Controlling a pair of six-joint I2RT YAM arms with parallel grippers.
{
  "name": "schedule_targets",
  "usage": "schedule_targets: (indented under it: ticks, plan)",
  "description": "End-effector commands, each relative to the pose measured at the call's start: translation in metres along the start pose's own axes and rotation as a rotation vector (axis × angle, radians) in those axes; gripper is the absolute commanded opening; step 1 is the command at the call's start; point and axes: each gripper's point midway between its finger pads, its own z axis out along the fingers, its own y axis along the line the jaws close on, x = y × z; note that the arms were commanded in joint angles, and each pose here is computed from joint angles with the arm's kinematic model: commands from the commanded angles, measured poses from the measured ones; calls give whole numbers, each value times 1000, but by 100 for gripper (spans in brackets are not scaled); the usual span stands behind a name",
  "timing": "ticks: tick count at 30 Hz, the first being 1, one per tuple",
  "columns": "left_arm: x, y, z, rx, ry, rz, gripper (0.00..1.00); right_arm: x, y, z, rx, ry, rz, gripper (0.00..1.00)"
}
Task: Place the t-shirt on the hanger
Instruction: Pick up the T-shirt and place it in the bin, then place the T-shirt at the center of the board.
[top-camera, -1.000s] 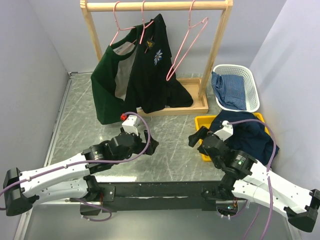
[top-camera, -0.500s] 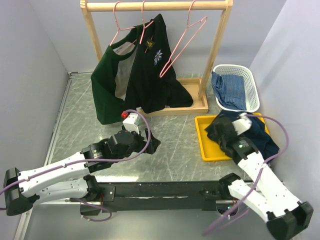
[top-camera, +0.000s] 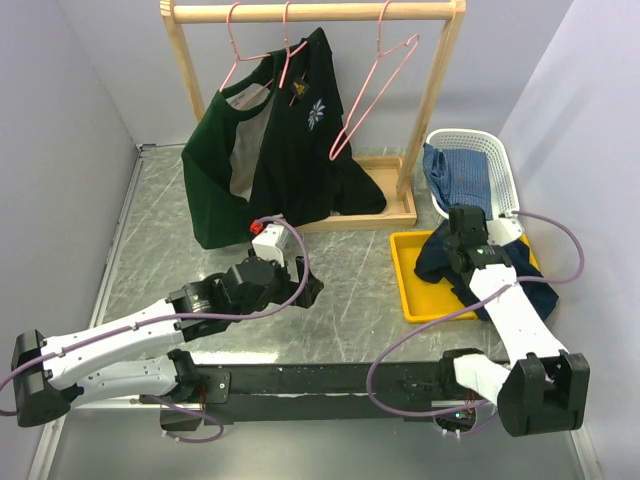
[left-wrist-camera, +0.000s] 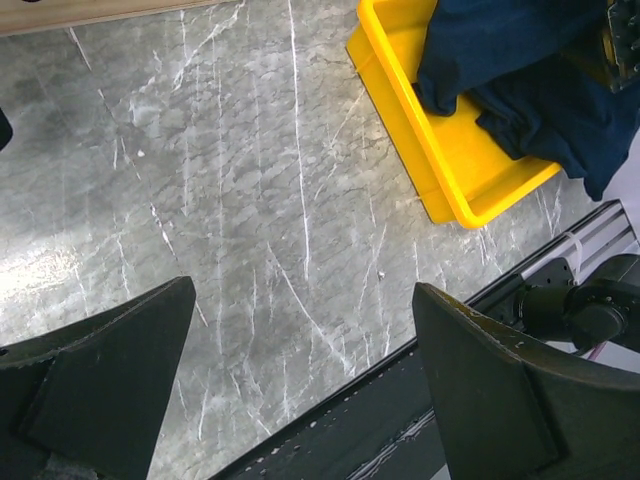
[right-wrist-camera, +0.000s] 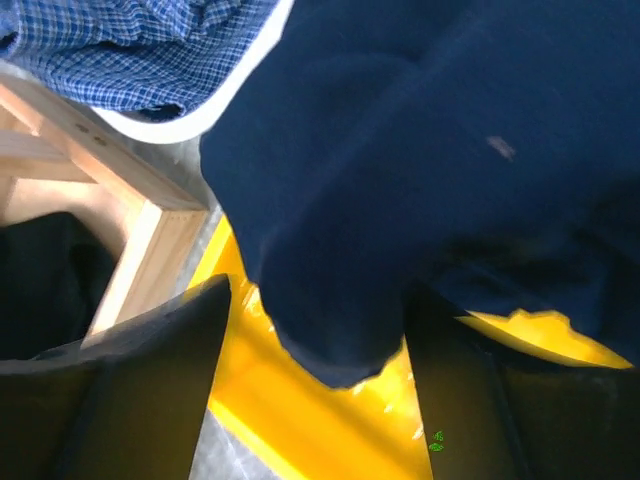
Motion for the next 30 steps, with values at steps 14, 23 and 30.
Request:
schedule_targets:
  ticks: [14, 23, 30]
  plan:
    - [-64, -20, -34, 26, -147, -33, 96, -90, 133, -240, -783, 38, -114, 0]
    - [-92, -27, -54, 44, -210, -42, 96, -137, 172, -380, -1200, 96, -80, 0]
    - [-122, 3, -89, -101, -312, -122, 96, -34, 223, -385, -1215, 293, -167, 0]
